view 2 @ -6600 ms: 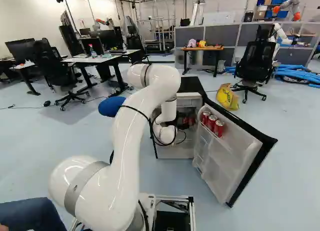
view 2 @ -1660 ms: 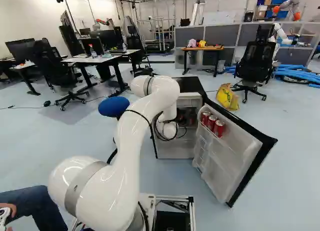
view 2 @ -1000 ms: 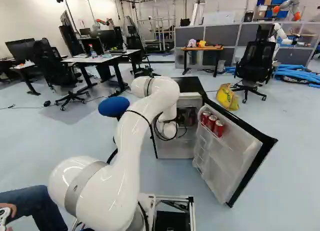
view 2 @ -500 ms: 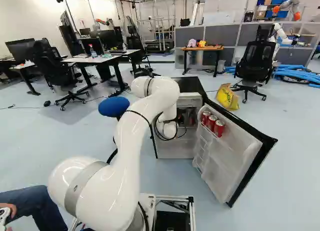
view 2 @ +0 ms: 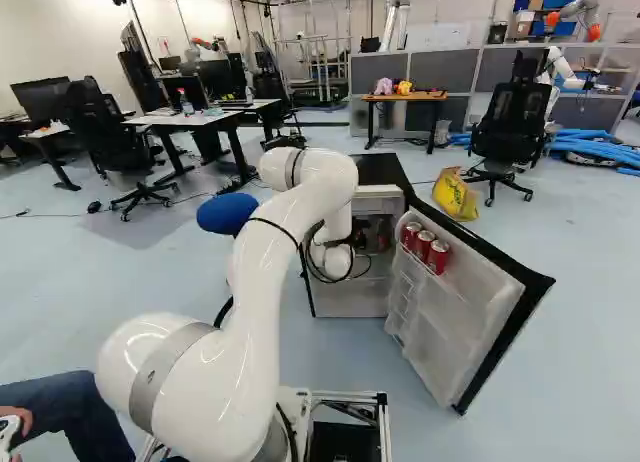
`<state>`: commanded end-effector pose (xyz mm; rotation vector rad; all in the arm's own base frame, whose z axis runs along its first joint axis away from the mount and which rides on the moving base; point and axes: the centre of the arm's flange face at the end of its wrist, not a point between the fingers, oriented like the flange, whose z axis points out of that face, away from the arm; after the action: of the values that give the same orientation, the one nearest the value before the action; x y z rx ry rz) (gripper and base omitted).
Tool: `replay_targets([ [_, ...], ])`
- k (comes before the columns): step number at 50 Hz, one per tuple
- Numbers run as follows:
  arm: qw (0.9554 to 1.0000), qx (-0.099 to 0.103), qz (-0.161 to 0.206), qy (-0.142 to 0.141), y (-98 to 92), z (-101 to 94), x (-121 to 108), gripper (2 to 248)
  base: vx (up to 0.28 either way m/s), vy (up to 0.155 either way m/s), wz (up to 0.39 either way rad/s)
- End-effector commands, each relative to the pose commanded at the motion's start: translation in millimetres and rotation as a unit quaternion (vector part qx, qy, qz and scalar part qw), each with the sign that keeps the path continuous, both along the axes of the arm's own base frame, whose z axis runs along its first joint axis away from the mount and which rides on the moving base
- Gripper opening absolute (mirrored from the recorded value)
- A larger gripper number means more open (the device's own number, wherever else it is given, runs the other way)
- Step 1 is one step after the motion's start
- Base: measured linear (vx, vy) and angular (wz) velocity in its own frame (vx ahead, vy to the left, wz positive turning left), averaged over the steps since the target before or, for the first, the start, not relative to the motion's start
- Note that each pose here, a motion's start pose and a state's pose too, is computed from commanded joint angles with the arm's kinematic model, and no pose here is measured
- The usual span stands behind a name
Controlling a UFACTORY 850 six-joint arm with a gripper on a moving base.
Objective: Grab a drink from the fridge
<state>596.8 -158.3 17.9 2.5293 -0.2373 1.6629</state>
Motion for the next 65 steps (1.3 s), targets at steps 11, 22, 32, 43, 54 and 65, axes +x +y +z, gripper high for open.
replay_targets([
  [11,1.0,0.002,0.001,0.007,4.3,12.6,-11,91,0.0,0.0,0.0],
  [22,0.9999,0.003,0.002,0.012,8.8,31.0,-23,91,0.0,0.0,0.0],
  [32,0.9998,0.005,0.002,0.019,13.6,49.1,-38,91,0.0,0.0,0.0],
  [43,0.9996,0.008,0.003,0.028,19.7,69.5,-59,91,0.0,0.0,0.0],
  [54,0.9993,0.01,0.004,0.035,26.2,89.4,-80,91,0.0,0.0,0.0],
  [65,0.9989,0.012,0.004,0.045,32.7,108.2,-102,91,0.0,0.0,0.0],
])
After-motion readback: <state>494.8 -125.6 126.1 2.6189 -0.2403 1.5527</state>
